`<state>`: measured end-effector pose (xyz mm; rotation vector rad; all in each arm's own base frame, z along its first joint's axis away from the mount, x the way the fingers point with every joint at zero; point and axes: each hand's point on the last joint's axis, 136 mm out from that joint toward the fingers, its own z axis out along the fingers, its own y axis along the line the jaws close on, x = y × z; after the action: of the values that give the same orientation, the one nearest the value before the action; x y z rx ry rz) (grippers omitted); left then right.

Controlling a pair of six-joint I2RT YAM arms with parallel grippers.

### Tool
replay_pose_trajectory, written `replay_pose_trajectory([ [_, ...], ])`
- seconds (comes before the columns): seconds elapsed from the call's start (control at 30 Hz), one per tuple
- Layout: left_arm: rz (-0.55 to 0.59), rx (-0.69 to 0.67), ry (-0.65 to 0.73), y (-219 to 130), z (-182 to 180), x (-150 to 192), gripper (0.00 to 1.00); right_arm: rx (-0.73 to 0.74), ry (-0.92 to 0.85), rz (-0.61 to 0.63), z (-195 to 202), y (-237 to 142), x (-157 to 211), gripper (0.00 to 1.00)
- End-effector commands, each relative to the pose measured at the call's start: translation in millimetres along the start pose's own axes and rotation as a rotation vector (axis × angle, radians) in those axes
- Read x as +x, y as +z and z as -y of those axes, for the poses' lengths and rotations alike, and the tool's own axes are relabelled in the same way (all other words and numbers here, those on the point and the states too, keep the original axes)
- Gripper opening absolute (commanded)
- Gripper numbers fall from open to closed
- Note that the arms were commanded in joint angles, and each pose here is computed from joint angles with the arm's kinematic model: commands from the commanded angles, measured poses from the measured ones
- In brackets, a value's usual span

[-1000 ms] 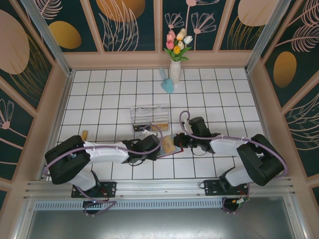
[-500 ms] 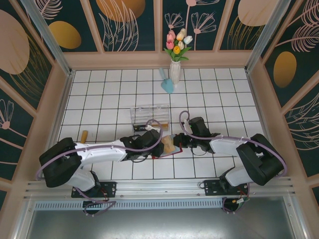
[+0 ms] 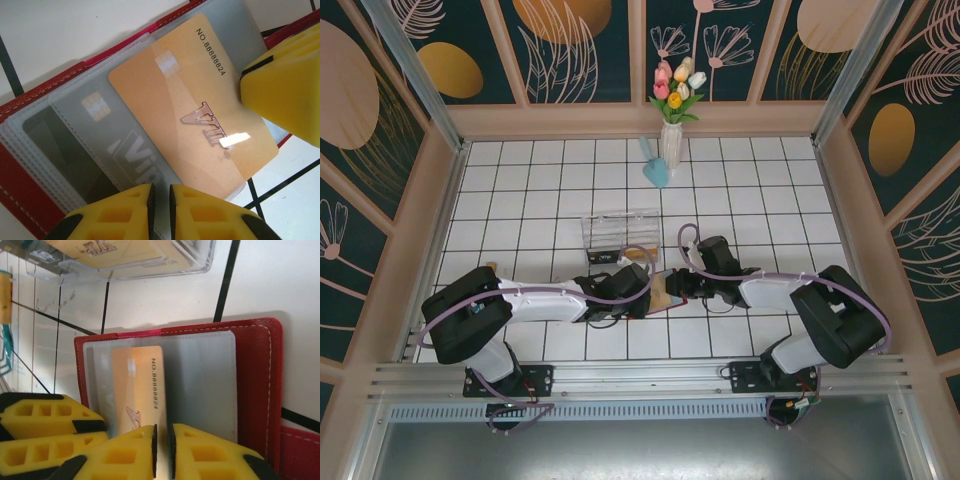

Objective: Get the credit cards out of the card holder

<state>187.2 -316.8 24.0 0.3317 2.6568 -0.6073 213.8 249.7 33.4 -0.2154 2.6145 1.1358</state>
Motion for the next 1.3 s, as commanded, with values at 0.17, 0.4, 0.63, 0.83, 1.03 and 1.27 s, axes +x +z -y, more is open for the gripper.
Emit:
replay_pose_trajectory([
  [0.17, -0.043, -0.028, -0.011, 7, -12, 13, 0.18, -0.045, 0.007, -0.036, -2, 8, 9, 0.26],
  [0.4, -0.050, -0.027, -0.009, 7, -11, 15, 0.18, -0.072, 0.006, -0.044, -6, 9, 10, 0.15],
  [0.63, -0.049, -0.050, -0.006, 5, -18, 16, 0.18, -0.039, 0.007, -0.010, -2, -1, 5, 0.00],
  [0.83, -0.034, -0.072, -0.009, -1, -28, 20, 0.18, 0.035, -0.004, 0.088, 3, -26, -7, 0.00],
  [1.03, 0.064, 0.009, -0.029, -24, -10, -3, 0.20, 0.114, -0.053, 0.203, -2, -54, -28, 0.00],
  [1.27, 0.384, 0.038, -0.128, -99, -8, -64, 0.59, 0.180, -0.224, 0.325, -40, -78, -62, 0.00],
])
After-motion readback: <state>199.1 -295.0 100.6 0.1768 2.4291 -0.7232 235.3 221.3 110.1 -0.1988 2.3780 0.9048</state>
